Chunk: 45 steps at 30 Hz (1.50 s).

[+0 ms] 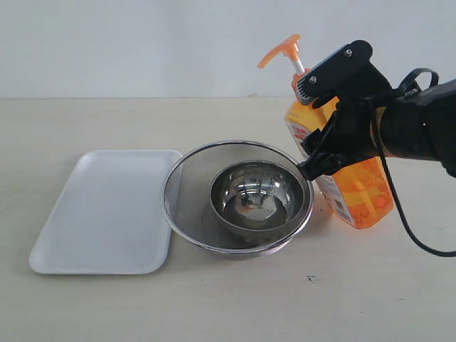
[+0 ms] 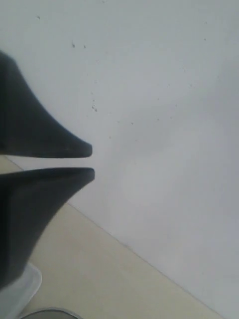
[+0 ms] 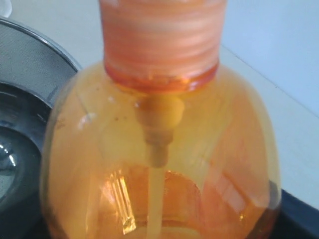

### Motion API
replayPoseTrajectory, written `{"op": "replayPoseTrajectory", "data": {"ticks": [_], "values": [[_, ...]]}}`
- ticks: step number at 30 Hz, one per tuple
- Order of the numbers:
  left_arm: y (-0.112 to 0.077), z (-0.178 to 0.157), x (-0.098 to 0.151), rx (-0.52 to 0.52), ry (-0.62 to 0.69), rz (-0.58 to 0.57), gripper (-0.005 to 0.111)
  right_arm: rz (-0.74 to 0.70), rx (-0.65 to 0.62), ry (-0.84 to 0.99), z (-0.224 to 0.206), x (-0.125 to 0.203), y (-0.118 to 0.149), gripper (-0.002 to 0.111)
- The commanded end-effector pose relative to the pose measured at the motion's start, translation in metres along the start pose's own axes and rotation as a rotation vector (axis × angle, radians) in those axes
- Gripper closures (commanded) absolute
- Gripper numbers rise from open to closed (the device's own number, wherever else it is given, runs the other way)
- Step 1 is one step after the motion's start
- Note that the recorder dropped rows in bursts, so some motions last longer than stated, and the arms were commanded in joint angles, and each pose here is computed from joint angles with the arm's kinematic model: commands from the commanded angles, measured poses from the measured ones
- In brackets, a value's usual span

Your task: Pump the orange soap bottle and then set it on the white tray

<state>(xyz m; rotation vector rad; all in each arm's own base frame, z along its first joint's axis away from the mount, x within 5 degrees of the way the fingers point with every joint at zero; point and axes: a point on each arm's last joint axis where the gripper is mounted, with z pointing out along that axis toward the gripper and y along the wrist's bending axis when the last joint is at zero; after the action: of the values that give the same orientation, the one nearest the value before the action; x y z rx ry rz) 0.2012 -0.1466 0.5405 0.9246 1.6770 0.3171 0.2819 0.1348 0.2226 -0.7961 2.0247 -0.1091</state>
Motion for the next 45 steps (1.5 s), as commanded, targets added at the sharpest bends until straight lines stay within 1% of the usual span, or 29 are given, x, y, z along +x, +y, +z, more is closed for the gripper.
{"op": "replayPoseTrajectory", "data": {"ticks": [1,6,10,12,15,16,18,21,24,31,33,35,37,42,45], "values": [[0.010,-0.019,0.014,-0.043,0.044,-0.034,0.102,-0.020,0.038,-0.017,-0.004,-0.005,-0.005,0.108],[0.016,-0.040,0.031,-0.072,0.057,-0.072,0.102,-0.020,0.040,-0.017,-0.004,-0.005,-0.006,0.108],[0.018,-0.060,0.057,-0.116,0.076,-0.114,0.102,-0.020,0.038,-0.017,-0.004,-0.005,-0.005,0.108],[0.021,-0.073,0.070,-0.146,0.072,-0.155,0.102,-0.020,0.038,-0.017,-0.004,-0.005,-0.005,0.108],[0.023,-0.093,0.091,-0.164,0.062,-0.210,0.102,-0.020,0.036,-0.018,-0.004,-0.005,-0.005,0.108],[0.023,-0.099,0.100,-0.185,0.083,-0.237,0.102,-0.020,0.036,-0.018,-0.004,-0.005,-0.005,0.108],[0.023,-0.104,0.115,-0.227,0.131,-0.232,0.102,-0.020,0.040,-0.017,-0.004,-0.005,-0.006,0.108],[0.022,-0.111,0.129,-0.263,0.133,-0.256,0.102,-0.020,0.049,-0.015,-0.004,-0.005,-0.006,0.108],[0.029,-0.129,0.143,-0.330,0.099,-0.312,0.102,-0.019,0.079,-0.010,-0.004,-0.004,-0.009,0.108],[0.041,-0.151,0.155,-0.415,0.050,-0.369,0.102,-0.012,0.081,-0.010,-0.004,-0.004,-0.009,0.108],[0.042,-0.155,0.158,-0.432,0.045,-0.367,0.102,-0.004,0.083,-0.010,-0.004,-0.004,-0.010,0.108],[0.043,-0.156,0.164,-0.475,0.055,-0.345,0.102,0.015,0.079,-0.011,-0.004,-0.004,-0.009,0.108],[0.043,-0.156,0.167,-0.508,0.056,-0.354,0.102,0.029,0.078,-0.012,-0.004,-0.004,-0.009,0.108],[0.039,-0.151,0.170,-0.532,0.077,-0.325,0.102,0.045,0.082,-0.012,-0.004,-0.004,-0.010,0.108],[0.039,-0.153,0.172,-0.532,0.070,-0.339,0.102,0.048,0.082,-0.012,-0.004,-0.004,-0.010,0.108]]}}
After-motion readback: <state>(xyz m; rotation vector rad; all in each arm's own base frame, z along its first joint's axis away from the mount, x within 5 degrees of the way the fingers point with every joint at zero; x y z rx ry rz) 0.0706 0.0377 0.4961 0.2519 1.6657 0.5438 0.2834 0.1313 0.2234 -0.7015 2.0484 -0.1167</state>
